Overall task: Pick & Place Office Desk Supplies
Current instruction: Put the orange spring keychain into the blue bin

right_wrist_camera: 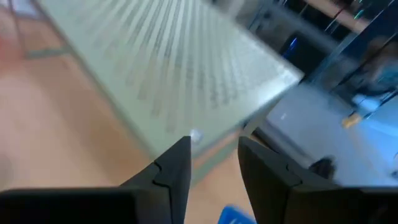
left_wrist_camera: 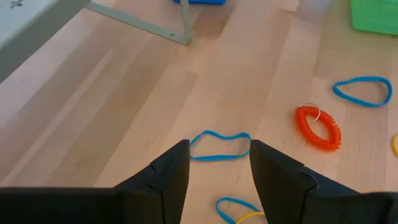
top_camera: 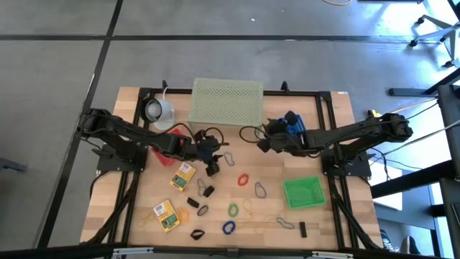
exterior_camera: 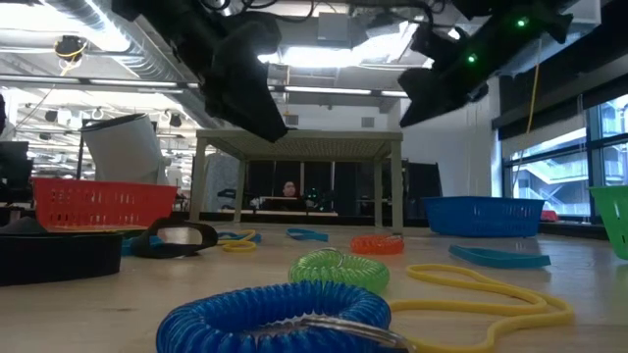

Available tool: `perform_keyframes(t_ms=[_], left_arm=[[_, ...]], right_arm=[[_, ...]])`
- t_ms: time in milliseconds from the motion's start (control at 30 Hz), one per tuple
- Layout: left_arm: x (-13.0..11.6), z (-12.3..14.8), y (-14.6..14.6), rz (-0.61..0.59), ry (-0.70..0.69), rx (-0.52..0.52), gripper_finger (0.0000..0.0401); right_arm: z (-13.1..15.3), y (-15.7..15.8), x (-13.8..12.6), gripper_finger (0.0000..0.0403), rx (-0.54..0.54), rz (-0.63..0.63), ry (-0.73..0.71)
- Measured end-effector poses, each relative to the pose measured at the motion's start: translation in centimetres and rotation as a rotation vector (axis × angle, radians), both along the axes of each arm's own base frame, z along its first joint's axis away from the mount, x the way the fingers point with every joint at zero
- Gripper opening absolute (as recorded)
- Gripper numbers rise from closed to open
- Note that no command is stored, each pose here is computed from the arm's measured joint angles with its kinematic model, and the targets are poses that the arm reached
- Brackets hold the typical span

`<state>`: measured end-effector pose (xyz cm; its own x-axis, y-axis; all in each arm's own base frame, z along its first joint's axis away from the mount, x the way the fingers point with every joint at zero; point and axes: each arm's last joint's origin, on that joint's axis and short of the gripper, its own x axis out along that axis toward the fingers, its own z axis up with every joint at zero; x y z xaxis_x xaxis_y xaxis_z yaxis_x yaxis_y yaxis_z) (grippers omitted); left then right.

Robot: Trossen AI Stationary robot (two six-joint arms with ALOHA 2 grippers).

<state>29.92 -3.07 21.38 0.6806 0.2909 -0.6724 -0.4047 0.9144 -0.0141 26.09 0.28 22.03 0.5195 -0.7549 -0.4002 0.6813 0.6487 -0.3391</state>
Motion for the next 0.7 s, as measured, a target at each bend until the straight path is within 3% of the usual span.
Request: perform_keyframes(t_ms=[200, 333, 533, 700], left_arm=[[0.0, 0.0, -0.1, -0.085, 0.027, 0.028, 0.0164], [0.2, 0.1, -0.8, -0.146, 0.005, 0.002, 0.0164], [0.4, 0.8, -3.2, -0.234, -0.084, -0.014, 0.0164], [0.7, 0.8, -5.1, -0.266, -0.151, -0.005, 0.0164]], right_arm=[[0.9, 0.1, 0.7, 0.0135, -0.117, 0.086, 0.042], [0.2, 1.0, 0.4, 0.0135, -0.034, 0.191, 0.098], [1.4, 2.6, 0.7, 0.0135, -0.026, 0.279, 0.095], [3.5, 4.7, 1.1, 0.0135, 0.166, 0.387, -0.004]])
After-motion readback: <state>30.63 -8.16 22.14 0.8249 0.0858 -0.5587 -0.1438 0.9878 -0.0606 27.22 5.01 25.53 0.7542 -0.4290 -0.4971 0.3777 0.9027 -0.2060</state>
